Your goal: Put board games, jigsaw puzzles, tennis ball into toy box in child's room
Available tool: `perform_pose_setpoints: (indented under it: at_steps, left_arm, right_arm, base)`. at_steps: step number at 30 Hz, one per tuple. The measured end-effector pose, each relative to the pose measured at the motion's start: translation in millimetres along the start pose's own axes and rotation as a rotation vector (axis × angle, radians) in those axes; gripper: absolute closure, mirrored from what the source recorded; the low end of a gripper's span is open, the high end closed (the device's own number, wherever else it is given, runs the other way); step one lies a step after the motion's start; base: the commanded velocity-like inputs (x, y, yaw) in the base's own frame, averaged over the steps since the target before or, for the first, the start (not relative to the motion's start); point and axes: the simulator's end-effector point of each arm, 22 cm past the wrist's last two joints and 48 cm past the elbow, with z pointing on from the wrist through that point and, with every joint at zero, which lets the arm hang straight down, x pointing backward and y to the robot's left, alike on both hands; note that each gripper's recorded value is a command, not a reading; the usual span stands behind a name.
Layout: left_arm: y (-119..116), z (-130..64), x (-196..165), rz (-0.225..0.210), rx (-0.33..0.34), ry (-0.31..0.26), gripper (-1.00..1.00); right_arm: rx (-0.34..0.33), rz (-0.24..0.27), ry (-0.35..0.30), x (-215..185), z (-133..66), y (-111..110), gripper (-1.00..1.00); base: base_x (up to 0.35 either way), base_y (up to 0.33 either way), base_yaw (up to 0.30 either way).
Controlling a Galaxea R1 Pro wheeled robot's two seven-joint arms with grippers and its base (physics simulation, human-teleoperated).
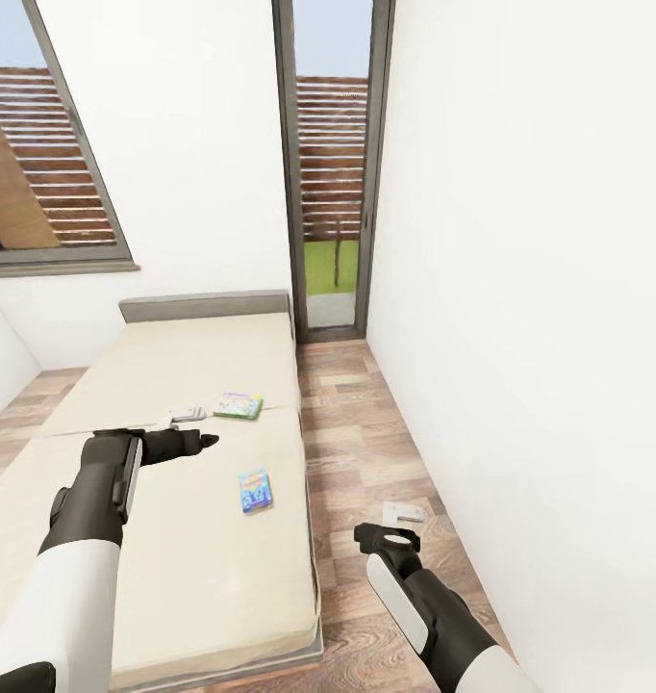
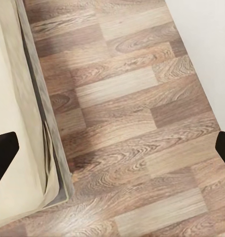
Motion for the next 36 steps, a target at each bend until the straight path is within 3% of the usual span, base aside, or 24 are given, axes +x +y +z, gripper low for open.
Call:
perform_pose_setpoints:
  at_steps: [7, 21, 36]
  left_arm:
    - [0.4, 1.4, 1.4, -0.001, 0.0, 0.003, -1.0]
    - [1.5, 5.9, 6.2, -0.002, -0.001, 0.013, -1.0]
    - [1.8, 6.5, 6.7, -0.002, -0.002, 0.014, -1.0]
  right_arm:
    - [0.0, -0.002, 0.002, 1.2, 0.9, 0.3, -1.0]
    - [0.0, -0.007, 0.012, 6.6, 3.8, 1.2, -1.0]
    - [0.0, -0.008, 0.013, 6.8, 4.1, 1.1, -1.0]
  base:
    - [0.0, 0.0, 0.015]
    - [0.0, 0.0, 0.158]
    - [0.005, 0.0, 0.015]
